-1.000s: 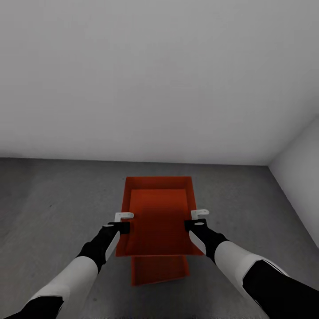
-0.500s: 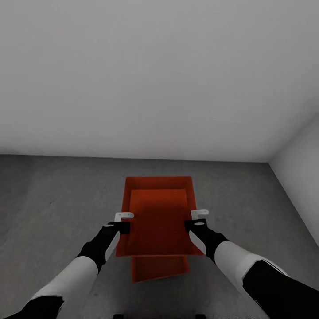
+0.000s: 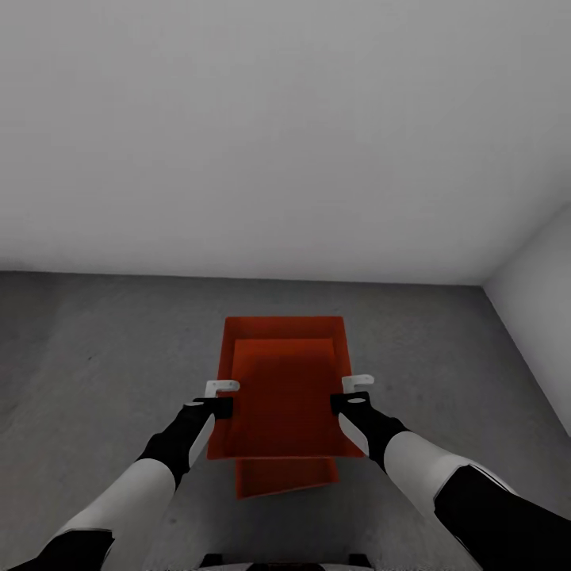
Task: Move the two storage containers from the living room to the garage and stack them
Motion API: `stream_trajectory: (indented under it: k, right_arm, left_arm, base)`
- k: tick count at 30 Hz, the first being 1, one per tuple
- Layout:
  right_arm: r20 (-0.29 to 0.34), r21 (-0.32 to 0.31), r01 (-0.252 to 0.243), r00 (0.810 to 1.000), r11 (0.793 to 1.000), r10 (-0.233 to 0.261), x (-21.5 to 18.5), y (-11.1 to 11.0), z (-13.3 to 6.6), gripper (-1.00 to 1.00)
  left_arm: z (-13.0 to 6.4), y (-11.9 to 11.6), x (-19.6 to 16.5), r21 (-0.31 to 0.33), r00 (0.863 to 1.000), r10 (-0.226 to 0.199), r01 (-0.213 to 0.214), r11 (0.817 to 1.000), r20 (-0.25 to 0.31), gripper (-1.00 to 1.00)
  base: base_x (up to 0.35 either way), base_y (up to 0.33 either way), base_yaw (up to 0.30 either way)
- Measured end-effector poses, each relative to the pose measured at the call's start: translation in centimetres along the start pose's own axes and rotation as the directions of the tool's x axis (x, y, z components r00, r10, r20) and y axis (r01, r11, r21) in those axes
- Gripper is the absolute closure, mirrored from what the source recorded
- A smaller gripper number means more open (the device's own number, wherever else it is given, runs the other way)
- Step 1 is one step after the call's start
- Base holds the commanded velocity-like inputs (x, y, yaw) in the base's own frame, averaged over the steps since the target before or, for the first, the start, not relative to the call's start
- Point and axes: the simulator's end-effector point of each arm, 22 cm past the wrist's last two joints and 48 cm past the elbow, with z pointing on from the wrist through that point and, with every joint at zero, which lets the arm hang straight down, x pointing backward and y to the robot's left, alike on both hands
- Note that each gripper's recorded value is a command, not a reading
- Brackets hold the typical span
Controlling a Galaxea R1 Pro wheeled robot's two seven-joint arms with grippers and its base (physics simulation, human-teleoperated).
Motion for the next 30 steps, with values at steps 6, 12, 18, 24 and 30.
stream_trajectory:
  k: [6,12,18,24,30]
  right_arm:
    - [-0.009,-0.001,0.001,1.0,1.0,-0.001,0.5,0.1,0.3,1.0]
    - [-0.019,-0.002,0.002,1.0,1.0,-0.002,1.1,0.2,0.7,1.0]
    - [-0.028,-0.003,0.003,1.0,1.0,-0.003,1.6,0.3,1.0,1.0]
    - [-0.037,-0.004,0.004,0.999,1.0,-0.005,2.1,0.4,1.3,1.0]
    - [-0.046,-0.005,0.005,0.999,1.0,-0.006,2.7,0.5,1.6,1.0]
  left_arm:
    - [0.3,0.0,0.5,0.0,1.0,0.0,0.0,1.0,-0.009,1.0]
    - [0.7,0.0,1.0,0.0,1.0,0.0,0.0,1.0,-0.019,1.0]
    - [1.0,0.0,1.6,0.0,1.0,0.0,0.0,1.0,-0.028,1.0]
    - [1.4,0.0,2.1,-0.001,0.999,0.0,0.0,1.0,-0.038,1.0]
    - [1.7,0.0,2.6,-0.001,0.999,0.0,0.0,1.0,-0.047,1.0]
  base:
    - [0.0,0.0,0.0]
    - [0.0,0.0,0.0]
    - [0.0,0.0,0.0]
    - [0.0,0.0,0.0]
    - [0.0,0.0,0.0]
